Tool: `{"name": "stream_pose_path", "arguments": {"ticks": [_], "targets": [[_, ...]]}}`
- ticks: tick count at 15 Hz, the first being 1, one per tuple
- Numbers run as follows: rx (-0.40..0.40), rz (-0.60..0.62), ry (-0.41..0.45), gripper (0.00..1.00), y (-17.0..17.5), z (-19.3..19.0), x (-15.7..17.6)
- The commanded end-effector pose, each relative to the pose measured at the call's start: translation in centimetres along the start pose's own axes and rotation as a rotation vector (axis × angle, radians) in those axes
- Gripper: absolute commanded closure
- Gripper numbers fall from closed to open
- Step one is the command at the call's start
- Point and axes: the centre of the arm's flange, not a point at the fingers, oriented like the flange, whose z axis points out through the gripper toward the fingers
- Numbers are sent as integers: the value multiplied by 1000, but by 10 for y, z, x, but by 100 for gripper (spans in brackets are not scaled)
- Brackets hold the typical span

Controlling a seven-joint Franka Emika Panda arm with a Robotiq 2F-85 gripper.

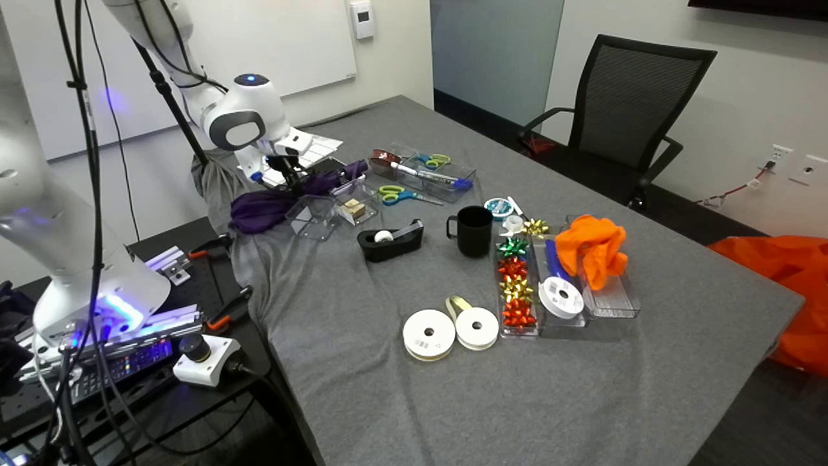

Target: Move the purple umbrella forwards.

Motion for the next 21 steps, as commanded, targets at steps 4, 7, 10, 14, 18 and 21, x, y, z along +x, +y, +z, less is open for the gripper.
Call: {"name": "stream_pose_path", "arguments": {"ticks": [4,7,10,14,18,21], "targets": [[2,-25,20,83,3,17,8],[6,-28,26,90,1,11,8],[6,-30,48,92,-9,-1,9],[24,-50,56,92,-24,-31,6],[49,-107,88,92,-45,-61,4],[55,-196,60,92,-50,-95,-6]]}}
